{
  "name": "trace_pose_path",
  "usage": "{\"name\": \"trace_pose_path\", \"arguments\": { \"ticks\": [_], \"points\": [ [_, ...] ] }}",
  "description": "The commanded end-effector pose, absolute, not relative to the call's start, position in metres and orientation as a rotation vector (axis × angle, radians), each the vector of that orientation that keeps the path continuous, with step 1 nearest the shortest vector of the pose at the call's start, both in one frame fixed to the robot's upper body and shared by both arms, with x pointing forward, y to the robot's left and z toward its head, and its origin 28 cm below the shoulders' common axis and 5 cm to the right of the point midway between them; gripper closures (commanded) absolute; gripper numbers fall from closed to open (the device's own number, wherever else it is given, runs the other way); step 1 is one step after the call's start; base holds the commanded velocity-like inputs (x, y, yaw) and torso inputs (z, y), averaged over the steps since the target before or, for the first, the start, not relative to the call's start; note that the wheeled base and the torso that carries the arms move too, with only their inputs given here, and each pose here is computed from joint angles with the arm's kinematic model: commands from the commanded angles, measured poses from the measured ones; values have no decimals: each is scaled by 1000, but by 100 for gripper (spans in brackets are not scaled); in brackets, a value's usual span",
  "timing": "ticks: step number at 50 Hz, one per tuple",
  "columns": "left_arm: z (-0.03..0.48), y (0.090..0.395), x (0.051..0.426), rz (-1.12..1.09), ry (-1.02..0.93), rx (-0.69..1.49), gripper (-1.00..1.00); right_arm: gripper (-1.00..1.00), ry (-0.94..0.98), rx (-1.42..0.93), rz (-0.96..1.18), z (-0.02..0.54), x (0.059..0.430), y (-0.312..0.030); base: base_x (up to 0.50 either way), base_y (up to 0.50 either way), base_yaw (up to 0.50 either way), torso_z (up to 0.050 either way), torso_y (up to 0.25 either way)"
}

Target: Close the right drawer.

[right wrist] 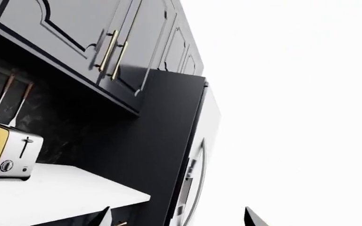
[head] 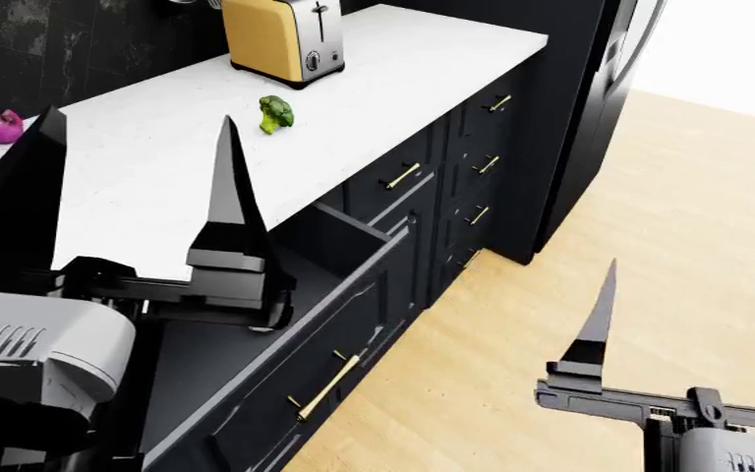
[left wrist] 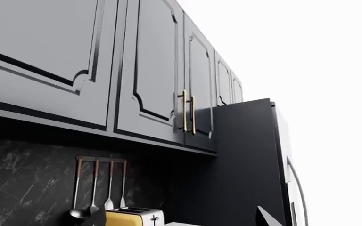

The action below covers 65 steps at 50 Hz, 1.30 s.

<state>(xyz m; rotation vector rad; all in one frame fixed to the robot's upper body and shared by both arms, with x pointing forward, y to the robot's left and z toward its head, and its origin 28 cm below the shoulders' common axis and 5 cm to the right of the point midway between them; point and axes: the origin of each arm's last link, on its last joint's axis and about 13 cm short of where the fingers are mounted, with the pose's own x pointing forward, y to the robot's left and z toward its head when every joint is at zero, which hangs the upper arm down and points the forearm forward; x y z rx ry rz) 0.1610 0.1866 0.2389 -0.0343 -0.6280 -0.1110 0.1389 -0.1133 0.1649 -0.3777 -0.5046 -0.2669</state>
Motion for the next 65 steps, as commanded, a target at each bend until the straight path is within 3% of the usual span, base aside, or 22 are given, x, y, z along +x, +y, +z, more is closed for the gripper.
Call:
{"name": "trace_pose_path", "arguments": {
  "ticks": [1, 24, 51, 65],
  "points": [
    [238, 185, 161, -115, -626, -37, -100, -100, -547, -407, -306, 167, 129, -121, 0, 0, 0, 0, 0],
    [237, 154, 172, -307, -551, -107, -100, -100, -549, -398, -307, 167, 128, -121, 0, 0, 0, 0, 0],
    [214, 140, 189, -366, -455, -122, -100, -100, -585, -429, -431, 170, 87, -163, 0, 0, 0, 0, 0],
    [175, 115, 201, -556, -251, -130, -100, -100, -591, -416, -433, 169, 87, -161, 0, 0, 0, 0, 0]
  ]
}}
